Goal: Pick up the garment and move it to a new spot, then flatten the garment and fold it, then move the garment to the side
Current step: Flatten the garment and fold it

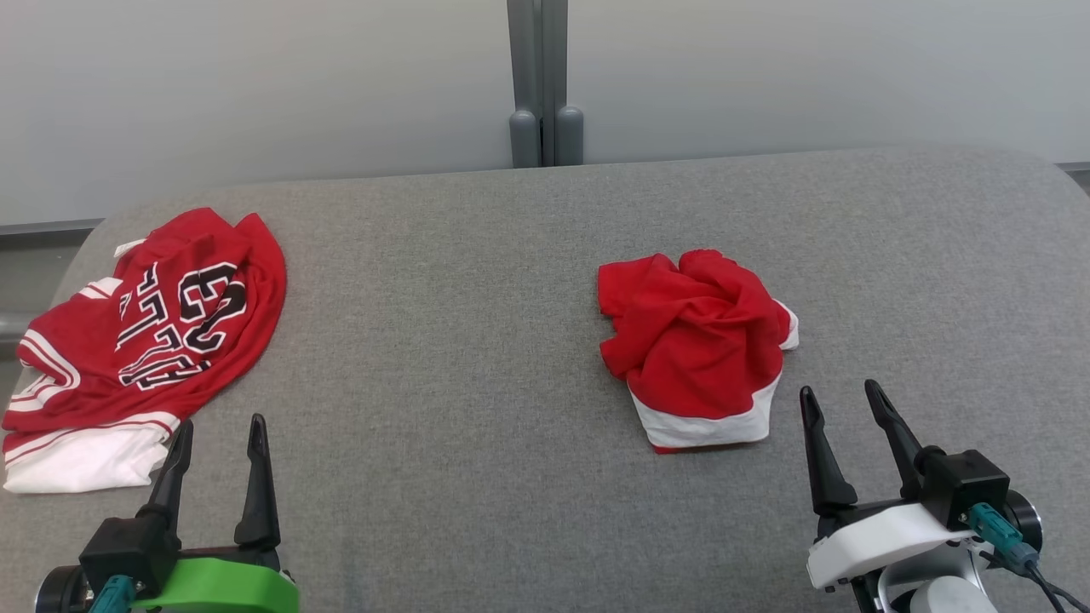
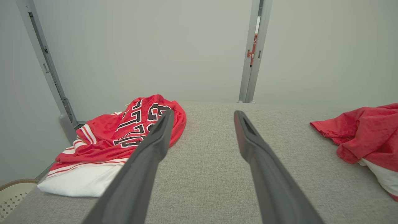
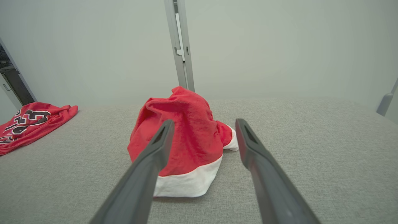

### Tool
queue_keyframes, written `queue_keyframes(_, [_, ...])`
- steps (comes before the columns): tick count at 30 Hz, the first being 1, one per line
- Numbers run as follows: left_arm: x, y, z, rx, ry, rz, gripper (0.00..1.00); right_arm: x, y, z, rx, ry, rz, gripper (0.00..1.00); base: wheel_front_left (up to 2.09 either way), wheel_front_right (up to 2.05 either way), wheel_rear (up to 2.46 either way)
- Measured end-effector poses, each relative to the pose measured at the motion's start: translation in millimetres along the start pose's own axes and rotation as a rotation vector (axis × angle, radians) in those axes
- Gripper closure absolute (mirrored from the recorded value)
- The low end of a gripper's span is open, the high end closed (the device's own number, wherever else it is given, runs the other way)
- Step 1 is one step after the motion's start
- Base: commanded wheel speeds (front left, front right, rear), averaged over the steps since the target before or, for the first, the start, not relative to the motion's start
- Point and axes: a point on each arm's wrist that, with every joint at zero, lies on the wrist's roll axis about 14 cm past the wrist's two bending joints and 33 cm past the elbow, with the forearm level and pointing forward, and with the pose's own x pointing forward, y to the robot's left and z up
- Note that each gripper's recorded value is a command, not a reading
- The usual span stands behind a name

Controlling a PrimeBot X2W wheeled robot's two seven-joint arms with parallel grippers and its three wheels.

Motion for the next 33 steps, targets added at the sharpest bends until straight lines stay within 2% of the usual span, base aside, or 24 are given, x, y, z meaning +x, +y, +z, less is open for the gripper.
queue_keyframes(33, [0.6, -5.4, -8.7, 0.001, 0.02, -0.019, 0.0, -3.6, -3.5, -10.0, -0.001, 0.032, -0.011, 0.0, 0.0, 0.0, 0.0])
